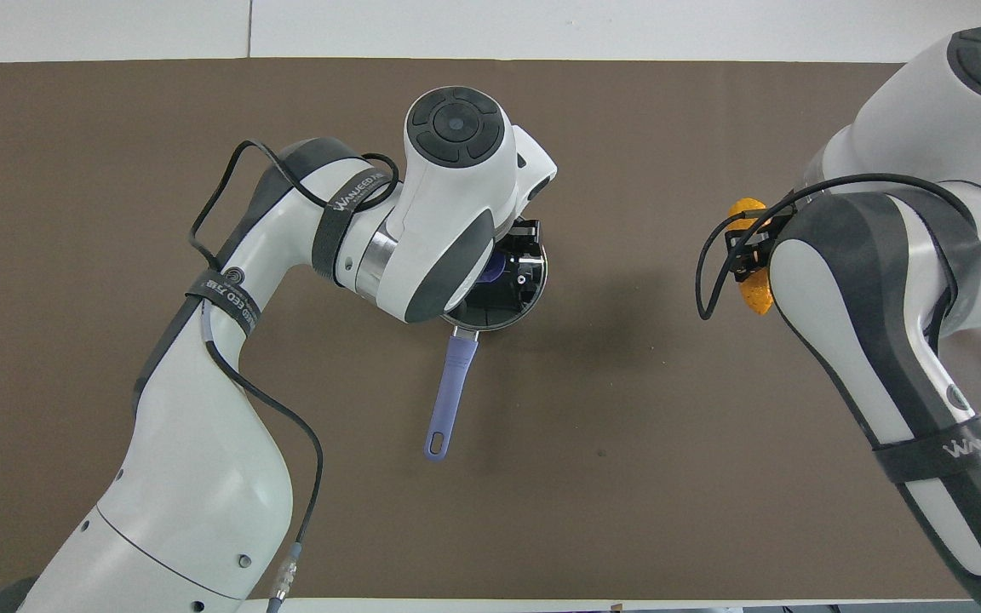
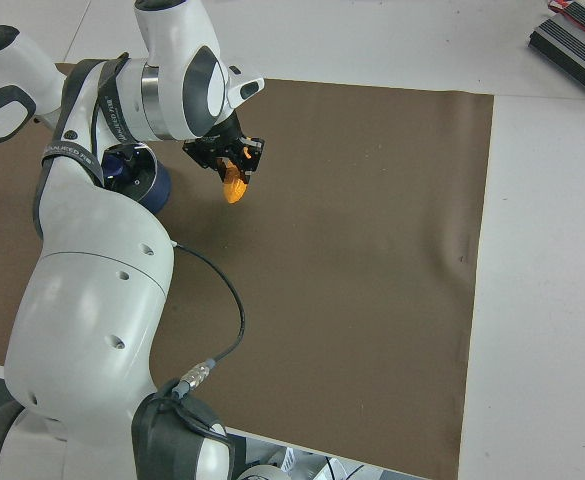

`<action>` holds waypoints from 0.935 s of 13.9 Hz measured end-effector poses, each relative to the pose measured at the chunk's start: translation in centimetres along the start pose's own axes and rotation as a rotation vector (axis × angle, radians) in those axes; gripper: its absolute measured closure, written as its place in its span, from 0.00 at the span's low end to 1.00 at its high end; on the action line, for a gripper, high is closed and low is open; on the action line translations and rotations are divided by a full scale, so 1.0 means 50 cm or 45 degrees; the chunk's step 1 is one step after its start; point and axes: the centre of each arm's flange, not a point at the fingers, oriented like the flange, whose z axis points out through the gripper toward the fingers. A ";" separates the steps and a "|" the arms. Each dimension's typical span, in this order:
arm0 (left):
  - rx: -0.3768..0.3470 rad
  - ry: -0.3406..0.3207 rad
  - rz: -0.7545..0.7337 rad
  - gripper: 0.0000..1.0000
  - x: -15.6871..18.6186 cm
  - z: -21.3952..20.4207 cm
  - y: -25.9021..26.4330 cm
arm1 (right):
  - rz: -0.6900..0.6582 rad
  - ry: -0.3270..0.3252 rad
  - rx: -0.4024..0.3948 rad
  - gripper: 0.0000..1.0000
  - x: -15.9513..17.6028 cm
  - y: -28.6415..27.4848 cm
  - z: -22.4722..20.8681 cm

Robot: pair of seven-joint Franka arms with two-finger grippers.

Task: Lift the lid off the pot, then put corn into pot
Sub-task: 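Close the left gripper on the purple knob while the right gripper grasps the corn, then lift the lid off with the left gripper while the right gripper carries the corn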

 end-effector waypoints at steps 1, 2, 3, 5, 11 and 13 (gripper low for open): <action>0.000 0.000 0.000 0.00 0.000 0.000 0.000 | 0.000 0.001 0.000 0.61 0.000 0.000 0.002; 0.000 0.000 0.000 0.01 0.000 0.000 0.000 | 0.000 0.000 0.000 0.61 0.000 0.000 0.003; 0.000 0.000 0.000 0.04 0.000 0.000 0.000 | 0.000 -0.001 0.000 0.61 0.000 0.000 0.005; 0.000 0.000 0.000 0.10 0.000 0.000 0.000 | 0.000 -0.002 0.000 0.61 0.000 0.000 0.006; 0.000 0.000 0.000 0.34 -0.001 -0.001 0.000 | 0.000 0.008 0.001 0.61 0.002 0.000 0.005; 0.002 -0.003 0.000 0.34 -0.001 -0.003 0.000 | -0.001 0.013 0.001 0.61 0.003 -0.001 0.005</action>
